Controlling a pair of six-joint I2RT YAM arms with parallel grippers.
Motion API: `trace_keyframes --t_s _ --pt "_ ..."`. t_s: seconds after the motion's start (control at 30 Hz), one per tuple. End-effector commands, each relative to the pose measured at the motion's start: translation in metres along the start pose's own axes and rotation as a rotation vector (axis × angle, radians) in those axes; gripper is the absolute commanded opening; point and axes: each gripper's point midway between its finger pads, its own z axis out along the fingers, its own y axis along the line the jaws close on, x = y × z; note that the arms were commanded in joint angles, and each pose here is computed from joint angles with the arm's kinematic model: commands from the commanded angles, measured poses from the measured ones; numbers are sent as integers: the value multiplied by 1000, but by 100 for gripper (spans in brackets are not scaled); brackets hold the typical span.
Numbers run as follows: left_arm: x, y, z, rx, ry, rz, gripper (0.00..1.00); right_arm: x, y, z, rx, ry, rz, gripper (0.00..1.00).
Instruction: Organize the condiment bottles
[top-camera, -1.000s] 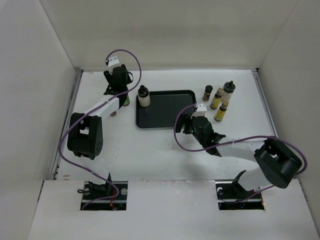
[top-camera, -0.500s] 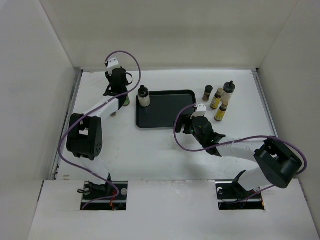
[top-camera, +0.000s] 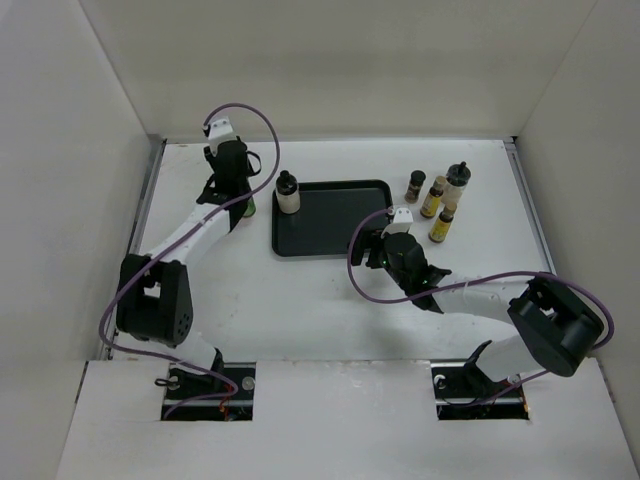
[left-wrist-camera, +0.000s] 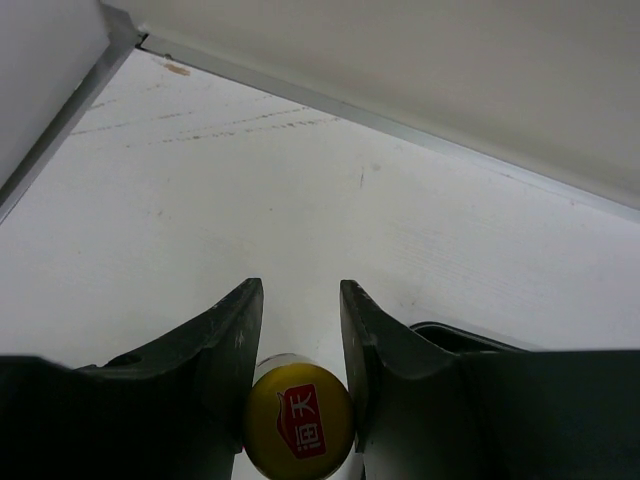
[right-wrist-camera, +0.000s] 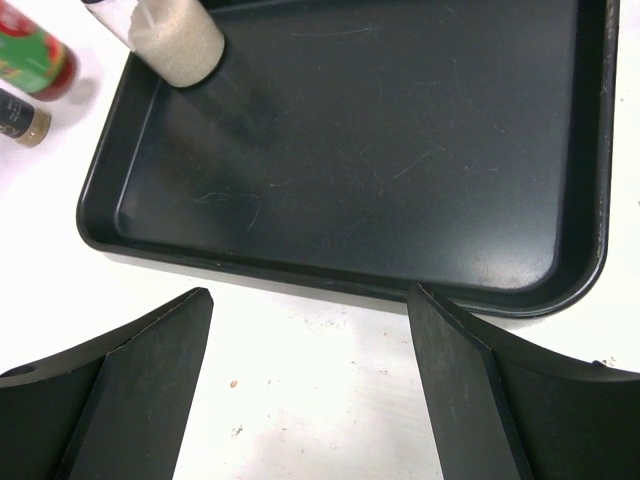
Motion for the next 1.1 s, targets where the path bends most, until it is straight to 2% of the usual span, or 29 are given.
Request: trace_keyframes --t_s 0.0,0.3,0.53,0.9,1.07 --pt "-82 -12 -42 66 -209 -111 17 -22 12 2 -35 -58 18 85" --pt "-52 -60 -92 204 -170 -80 17 -22 13 0 -36 -58 23 85" --pt "-28 -99 -102 283 -136 -54 17 -27 10 -3 -30 -72 25 85" --pt "40 -106 -105 309 -37 15 17 -27 6 -2 -18 -72 25 86" --pt "58 -106 -107 319 -13 10 19 -27 5 -2 -15 -72 27 86"
